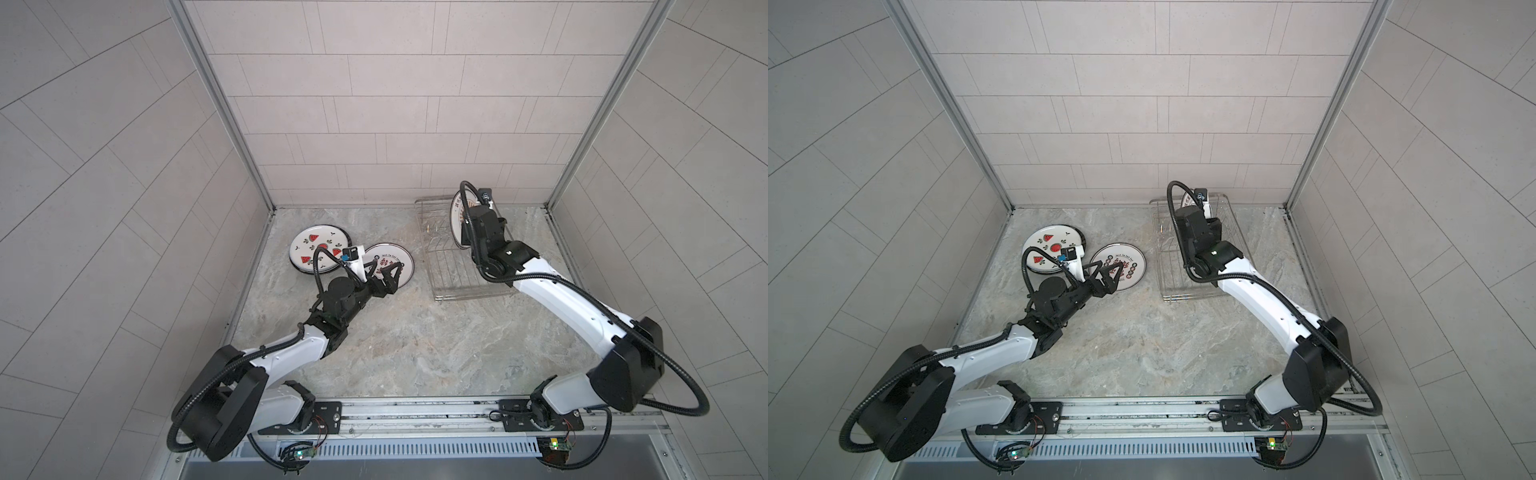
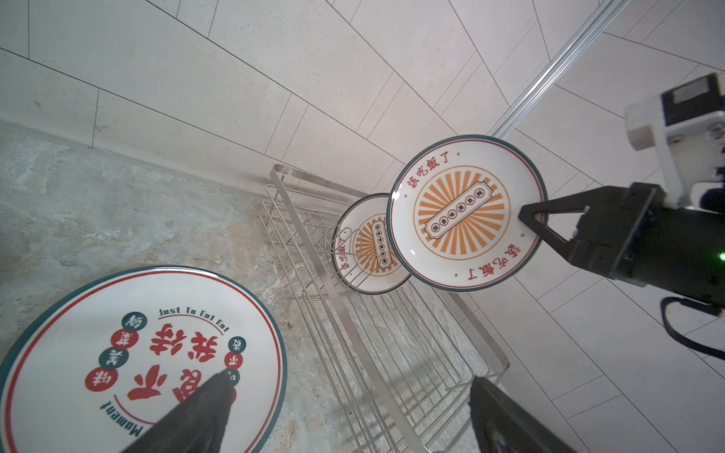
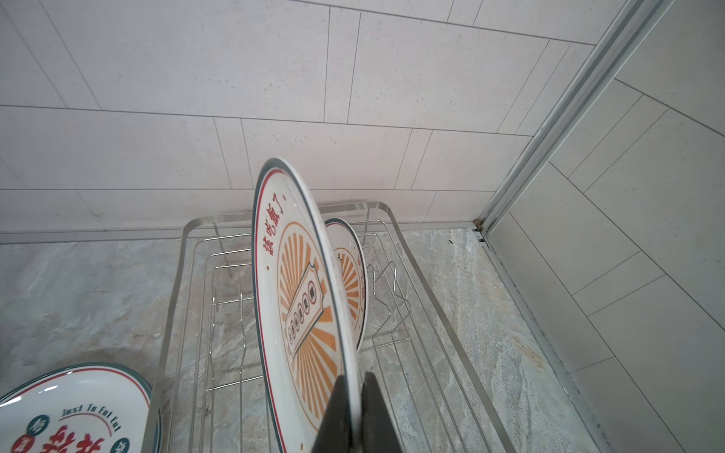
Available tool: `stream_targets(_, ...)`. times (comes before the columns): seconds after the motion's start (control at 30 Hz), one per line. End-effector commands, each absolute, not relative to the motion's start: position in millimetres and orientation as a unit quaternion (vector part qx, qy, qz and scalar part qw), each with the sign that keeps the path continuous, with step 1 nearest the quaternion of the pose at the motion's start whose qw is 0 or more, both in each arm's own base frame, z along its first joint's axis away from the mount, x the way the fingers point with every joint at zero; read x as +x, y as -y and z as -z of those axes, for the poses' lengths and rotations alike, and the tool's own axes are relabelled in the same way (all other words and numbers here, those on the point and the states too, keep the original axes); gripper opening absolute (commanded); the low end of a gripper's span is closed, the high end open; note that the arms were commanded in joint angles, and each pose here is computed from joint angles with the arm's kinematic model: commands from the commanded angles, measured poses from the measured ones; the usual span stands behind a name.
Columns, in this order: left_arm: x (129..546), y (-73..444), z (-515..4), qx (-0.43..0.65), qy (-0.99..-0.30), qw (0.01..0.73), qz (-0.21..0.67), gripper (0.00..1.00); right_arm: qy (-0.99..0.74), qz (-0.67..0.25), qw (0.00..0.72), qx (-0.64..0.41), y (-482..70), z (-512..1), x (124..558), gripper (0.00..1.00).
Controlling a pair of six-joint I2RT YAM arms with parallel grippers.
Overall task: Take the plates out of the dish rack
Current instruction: 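Close the right gripper and lift the sunburst plate out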
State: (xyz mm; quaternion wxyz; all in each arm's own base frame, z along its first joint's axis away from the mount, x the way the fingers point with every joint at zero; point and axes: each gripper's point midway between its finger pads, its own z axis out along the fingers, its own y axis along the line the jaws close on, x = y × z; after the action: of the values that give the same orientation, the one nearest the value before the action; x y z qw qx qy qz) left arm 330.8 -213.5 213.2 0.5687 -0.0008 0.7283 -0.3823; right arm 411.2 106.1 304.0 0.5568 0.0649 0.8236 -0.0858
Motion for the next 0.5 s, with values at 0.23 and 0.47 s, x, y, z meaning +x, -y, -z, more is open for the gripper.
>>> stream_targets(0.23,318.5,207.0,-234.9,-0.001,-0.708,0.587,0.392,1.0,-0.794,-0.157,0.585,0.049,-109.7,-307.9,392.2,0.0)
stream_targets(0.47,308.7,208.6,-239.7,0.009,-0.696,0.587,0.414,1.0,-0.771,-0.262,0.58,0.028,-115.9,-305.6,386.9,0.0)
